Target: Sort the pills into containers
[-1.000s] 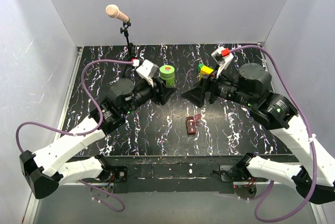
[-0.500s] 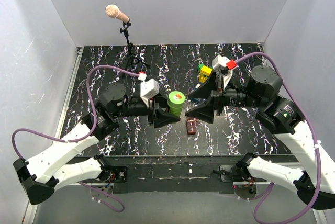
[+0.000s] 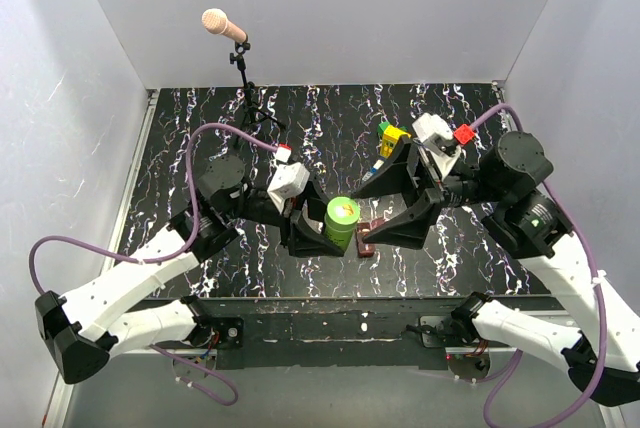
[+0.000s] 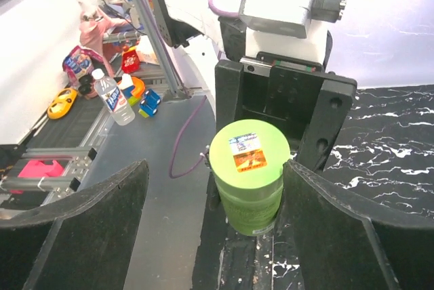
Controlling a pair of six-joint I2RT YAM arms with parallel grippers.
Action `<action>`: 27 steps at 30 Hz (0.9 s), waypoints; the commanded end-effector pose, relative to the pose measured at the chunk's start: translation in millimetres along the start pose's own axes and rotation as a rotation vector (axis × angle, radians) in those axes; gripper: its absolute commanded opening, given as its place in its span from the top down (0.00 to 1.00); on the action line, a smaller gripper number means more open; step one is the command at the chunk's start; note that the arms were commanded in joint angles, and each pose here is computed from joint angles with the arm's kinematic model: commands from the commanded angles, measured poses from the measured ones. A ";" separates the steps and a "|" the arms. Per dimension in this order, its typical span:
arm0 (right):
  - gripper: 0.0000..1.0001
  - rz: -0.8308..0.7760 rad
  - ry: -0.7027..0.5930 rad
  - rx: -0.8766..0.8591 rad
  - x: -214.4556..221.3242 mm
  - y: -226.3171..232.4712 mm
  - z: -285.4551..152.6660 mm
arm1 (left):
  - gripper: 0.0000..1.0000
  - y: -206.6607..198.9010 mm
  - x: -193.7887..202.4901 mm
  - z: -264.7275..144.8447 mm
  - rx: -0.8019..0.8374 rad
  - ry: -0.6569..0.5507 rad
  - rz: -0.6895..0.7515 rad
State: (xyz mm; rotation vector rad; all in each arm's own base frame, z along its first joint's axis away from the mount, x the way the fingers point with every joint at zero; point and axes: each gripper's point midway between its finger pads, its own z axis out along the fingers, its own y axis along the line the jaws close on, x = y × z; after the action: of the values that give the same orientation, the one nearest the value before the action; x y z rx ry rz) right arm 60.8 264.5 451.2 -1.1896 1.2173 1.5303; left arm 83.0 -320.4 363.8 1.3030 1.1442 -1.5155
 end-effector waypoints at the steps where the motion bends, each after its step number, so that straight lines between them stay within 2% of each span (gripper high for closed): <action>1: 0.14 -0.047 -0.043 -0.102 -13.3 8.8 5.7 | 1.00 -15.9 -23.1 0.6 0.082 -0.041 0.060; 11: 0.16 -0.013 -0.039 -0.162 -9.7 2.3 14.3 | 1.00 -10.3 -26.2 5.8 0.096 -0.044 0.057; 18: 0.23 -0.001 -0.024 -0.183 -4.0 3.2 14.2 | 1.00 -8.0 -30.0 7.0 0.085 -0.054 0.069; 27: 0.26 0.012 -0.017 -0.157 4.3 -3.9 15.3 | 1.00 -2.7 -33.0 9.1 0.066 -0.058 0.065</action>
State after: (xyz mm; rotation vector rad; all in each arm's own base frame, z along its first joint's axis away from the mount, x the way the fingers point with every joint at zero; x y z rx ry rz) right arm 65.9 283.6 442.9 -1.2516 1.1504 1.6751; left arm 79.6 -327.8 369.2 1.3498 1.0936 -1.5815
